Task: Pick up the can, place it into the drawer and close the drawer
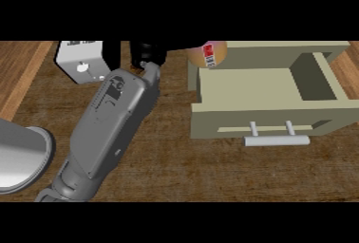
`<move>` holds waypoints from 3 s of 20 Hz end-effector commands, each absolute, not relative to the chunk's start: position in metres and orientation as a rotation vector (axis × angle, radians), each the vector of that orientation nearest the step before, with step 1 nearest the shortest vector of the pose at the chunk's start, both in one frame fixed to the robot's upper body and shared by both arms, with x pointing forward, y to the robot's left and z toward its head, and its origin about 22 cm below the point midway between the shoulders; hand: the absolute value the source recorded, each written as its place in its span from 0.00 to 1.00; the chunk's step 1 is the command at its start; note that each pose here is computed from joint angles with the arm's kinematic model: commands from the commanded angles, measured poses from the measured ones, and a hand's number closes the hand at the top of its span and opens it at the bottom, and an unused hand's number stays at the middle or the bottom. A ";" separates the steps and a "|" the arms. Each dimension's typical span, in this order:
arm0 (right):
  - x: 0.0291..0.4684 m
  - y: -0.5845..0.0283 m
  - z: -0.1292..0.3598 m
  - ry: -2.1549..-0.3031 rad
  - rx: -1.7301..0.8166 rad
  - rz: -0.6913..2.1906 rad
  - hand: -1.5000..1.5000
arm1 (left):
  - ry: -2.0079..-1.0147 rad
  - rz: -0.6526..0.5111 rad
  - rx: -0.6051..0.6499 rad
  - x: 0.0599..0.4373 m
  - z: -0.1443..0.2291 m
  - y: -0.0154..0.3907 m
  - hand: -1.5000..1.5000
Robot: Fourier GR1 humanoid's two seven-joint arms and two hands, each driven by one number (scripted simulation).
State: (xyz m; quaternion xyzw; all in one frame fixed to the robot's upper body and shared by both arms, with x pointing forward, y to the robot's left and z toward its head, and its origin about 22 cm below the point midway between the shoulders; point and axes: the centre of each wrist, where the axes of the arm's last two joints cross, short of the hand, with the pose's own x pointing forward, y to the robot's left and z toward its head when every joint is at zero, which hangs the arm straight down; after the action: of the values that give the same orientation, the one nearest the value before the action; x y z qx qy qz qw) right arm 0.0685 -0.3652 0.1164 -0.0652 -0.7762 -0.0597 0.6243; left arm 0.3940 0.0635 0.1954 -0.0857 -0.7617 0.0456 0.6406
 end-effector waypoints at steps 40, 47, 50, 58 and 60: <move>0.085 -0.348 0.138 -1.802 -0.090 -0.110 0.00 | -1.631 0.052 0.039 0.422 0.168 -0.009 0.00; 0.092 -0.345 0.142 -1.808 -0.123 -0.078 0.00 | -1.635 0.065 0.055 0.417 0.163 -0.014 0.00; 0.095 -0.360 0.134 -1.816 -0.119 -0.105 0.00 | -1.641 0.071 0.044 0.420 0.164 -0.012 0.00; 0.086 -0.345 0.167 -1.955 -0.360 0.185 0.00 | -1.667 0.107 -0.009 0.419 0.161 -0.010 0.00; 0.100 -0.349 0.170 -1.966 -0.333 0.255 0.00 | -1.691 0.119 -0.004 0.412 0.164 -0.017 0.00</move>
State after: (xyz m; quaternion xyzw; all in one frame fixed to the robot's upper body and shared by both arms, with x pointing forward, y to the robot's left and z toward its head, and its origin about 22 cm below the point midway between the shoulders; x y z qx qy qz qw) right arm 0.0964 -0.3563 0.1524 -0.1041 -0.8186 0.0424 0.5632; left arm 0.4167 -0.0137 0.1637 0.0049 -0.7411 0.0458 0.6698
